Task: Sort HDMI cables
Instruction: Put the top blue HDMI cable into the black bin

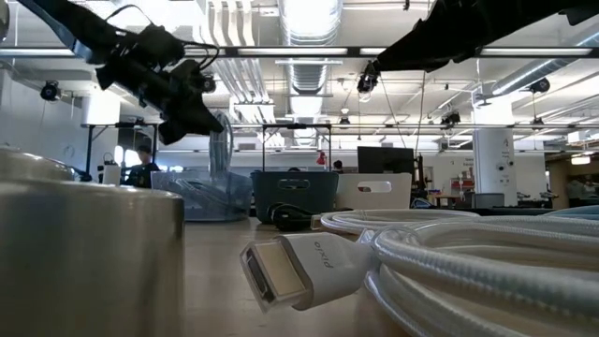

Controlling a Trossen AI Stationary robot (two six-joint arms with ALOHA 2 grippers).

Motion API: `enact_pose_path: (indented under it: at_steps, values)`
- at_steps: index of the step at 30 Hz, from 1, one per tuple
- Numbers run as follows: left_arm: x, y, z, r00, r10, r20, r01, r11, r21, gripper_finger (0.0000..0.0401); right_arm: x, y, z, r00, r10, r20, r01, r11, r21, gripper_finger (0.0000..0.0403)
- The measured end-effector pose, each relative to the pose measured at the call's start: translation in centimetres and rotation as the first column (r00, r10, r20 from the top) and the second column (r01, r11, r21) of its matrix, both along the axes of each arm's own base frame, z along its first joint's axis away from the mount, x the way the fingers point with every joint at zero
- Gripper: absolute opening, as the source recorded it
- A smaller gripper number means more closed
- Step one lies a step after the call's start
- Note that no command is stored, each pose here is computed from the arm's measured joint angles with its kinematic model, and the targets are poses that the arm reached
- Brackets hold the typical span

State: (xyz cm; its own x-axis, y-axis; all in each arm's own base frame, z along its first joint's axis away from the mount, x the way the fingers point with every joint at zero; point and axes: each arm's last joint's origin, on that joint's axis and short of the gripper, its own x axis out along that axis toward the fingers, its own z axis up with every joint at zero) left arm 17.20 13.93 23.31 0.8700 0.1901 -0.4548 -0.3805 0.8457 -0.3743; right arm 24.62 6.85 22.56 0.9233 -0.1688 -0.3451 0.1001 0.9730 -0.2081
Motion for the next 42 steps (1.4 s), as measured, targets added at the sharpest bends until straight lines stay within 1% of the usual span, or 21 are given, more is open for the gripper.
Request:
enact_pose_path:
  at_steps: [3, 6, 8, 10, 17, 23, 26, 30, 36, 42]
  values:
    - [-0.1, -0.2, -0.9, 0.998, -0.042, 0.036, 0.041, 0.999, 0.035, 0.0056, 0.0, 0.0, 0.0, 1.0, -0.002, 0.001, 0.002, 1.0, 0.006, 0.0178]
    - [-0.1, -0.4, -1.7, 0.991, -0.083, 0.102, 0.076, 0.995, 0.069, 0.0064, 0.0, 0.0, 0.0, 1.0, -0.001, 0.001, 0.001, 1.0, 0.002, 0.0178]
    - [-0.2, -0.5, -2.0, 0.987, -0.078, 0.142, 0.067, 0.994, 0.084, 0.0068, 0.0, 0.0, 0.0, 1.0, -0.001, 0.001, 0.001, 1.0, 0.003, 0.0178]
    - [-0.4, -0.6, -2.5, 0.985, -0.066, 0.158, 0.056, 0.996, 0.072, 0.0073, 0.0, 0.0, 0.0, 1.0, -0.001, 0.001, 0.001, 1.0, 0.002, 0.0178]
    - [-0.9, -1.0, -4.2, 0.991, -0.056, 0.12, 0.053, 0.998, 0.028, 0.0094, 0.0, 0.0, 0.0, 1.0, -0.005, 0.003, 0.005, 1.0, 0.013, 0.0178]
    - [-0.9, -1.0, -4.3, 0.991, -0.047, 0.122, 0.042, 0.998, 0.043, 0.0123, 0.0, 0.0, 0.0, 1.0, -0.002, 0.001, 0.002, 1.0, 0.004, 0.0178]
    - [-0.9, -0.9, -4.2, 0.993, -0.021, 0.116, 0.016, 0.999, 0.05, 0.014, 0.0, 0.0, 0.0, 1.0, -0.004, 0.002, 0.004, 1.0, 0.011, 0.0178]
    - [-1.2, -0.9, -4.8, 0.998, 0.045, 0.05, -0.047, 0.998, 0.038, 0.0163, 0.0, 0.0, 0.0, 1.0, -0.001, 0.001, 0.001, 1.0, 0.002, 0.0178]
    - [-1.4, -1.0, -5.4, 0.998, 0.063, -0.014, -0.063, 0.998, 0.024, 0.0194, 0.0, 0.0, 0.0, 1.0, -0.003, 0.002, 0.003, 1.0, 0.006, 0.0178]
    - [-1.6, -1.2, -5.5, 0.997, 0.068, -0.034, -0.067, 0.998, 0.011, 0.0202, 0.0, 0.0, 0.0, 1.0, -0.003, 0.002, 0.003, 1.0, 0.007, 0.0178]
